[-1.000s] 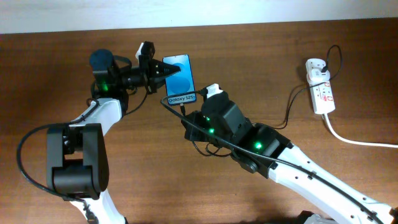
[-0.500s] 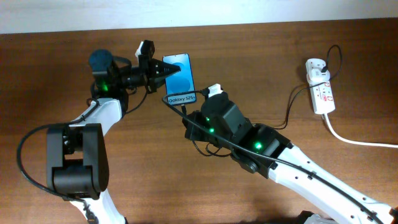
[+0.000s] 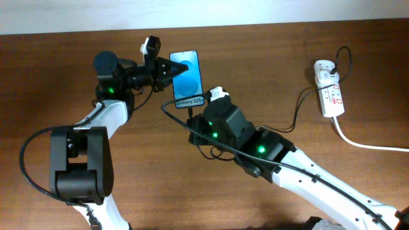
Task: Plug charger to phone and switch on socket
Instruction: 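Push the plug up into the phone's bottom port with the right gripper, then open the right gripper and lower the phone flat with the left gripper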
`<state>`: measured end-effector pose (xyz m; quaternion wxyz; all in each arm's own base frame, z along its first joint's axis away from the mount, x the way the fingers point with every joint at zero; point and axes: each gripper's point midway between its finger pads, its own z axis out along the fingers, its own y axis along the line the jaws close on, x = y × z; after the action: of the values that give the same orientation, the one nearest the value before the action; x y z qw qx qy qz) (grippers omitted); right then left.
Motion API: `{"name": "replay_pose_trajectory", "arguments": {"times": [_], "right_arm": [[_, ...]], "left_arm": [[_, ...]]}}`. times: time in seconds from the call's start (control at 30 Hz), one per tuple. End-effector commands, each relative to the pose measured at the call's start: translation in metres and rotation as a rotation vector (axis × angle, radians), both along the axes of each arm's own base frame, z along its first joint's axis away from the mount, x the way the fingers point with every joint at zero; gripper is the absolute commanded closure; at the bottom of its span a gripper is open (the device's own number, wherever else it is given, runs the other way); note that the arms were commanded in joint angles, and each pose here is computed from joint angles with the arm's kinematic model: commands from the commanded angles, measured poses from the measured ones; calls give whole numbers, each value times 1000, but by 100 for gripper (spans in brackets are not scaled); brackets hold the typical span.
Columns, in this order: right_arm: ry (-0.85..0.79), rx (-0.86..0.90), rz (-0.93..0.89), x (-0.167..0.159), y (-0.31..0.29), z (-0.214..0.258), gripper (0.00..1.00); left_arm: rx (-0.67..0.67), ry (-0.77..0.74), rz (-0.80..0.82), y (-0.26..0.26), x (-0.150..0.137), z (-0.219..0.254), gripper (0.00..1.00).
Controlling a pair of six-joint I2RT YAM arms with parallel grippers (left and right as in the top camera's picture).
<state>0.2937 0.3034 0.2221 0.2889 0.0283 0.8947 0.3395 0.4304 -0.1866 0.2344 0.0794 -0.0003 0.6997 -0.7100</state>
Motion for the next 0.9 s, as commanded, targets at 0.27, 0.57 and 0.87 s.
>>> {"name": "replay_pose_trajectory", "arguments": {"times": [0.27,0.57,0.87], "right_arm": [[-317,-58,-58,59,-21,41,96],[-304,-173,30,47,-29,26,62],[-394,-212,-119,-58,-153,130,19]], "left_arm": [[22,-54,-201,-21,-36,1,100],[25,-294,-198,-21,-41,17,100],[-10,-483,-25,-7,-19,39,100]]}}
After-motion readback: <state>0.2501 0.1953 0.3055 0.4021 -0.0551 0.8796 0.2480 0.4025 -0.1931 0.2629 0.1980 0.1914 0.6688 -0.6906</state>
